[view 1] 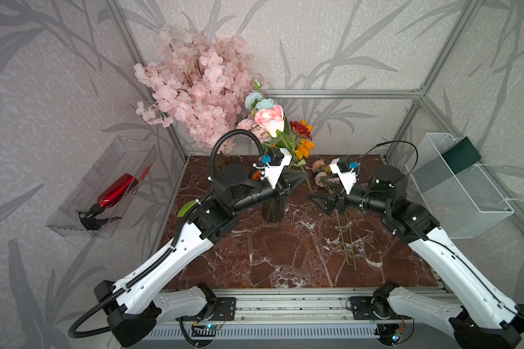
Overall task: Pick out pink flowers from the vase
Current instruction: Place the flower at the center of the board.
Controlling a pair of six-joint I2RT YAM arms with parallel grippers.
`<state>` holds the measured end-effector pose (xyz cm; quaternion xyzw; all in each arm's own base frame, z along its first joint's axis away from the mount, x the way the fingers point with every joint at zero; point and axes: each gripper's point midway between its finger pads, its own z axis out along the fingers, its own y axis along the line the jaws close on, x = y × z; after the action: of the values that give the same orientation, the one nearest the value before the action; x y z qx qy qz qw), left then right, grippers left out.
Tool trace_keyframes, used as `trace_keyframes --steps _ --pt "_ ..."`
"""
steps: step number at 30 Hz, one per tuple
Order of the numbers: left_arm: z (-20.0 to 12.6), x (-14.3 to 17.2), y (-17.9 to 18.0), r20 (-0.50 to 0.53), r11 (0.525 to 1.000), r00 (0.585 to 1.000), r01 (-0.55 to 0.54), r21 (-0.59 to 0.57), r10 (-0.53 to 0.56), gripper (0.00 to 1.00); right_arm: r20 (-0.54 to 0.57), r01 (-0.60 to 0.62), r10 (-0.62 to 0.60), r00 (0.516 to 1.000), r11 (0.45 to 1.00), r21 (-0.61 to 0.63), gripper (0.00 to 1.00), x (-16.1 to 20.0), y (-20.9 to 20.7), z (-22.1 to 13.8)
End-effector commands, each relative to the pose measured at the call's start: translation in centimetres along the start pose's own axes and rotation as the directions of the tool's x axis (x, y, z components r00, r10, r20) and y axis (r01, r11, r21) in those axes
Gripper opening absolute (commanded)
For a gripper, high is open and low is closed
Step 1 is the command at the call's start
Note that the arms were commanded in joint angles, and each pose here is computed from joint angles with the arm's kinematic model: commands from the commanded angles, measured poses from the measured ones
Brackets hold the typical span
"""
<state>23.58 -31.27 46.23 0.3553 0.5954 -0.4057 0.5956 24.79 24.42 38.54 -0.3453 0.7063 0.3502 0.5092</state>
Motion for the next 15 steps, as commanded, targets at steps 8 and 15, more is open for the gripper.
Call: trace_keyframes --steps 8,15 --pt "1.7 2.4 -0.9 -0.091 0.996 0.995 0.038 0.08 -0.031 0.0 0.037 0.049 -0.048 0.998 0.998 -0.033 0.63 -1.7 0.8 -0.2" --pt "2.2 3.0 -0.9 -0.11 0.995 0.993 0.052 0.087 -0.042 0.0 0.032 0.047 -0.045 0.998 0.997 -0.062 0.41 -1.8 1.0 0.3"
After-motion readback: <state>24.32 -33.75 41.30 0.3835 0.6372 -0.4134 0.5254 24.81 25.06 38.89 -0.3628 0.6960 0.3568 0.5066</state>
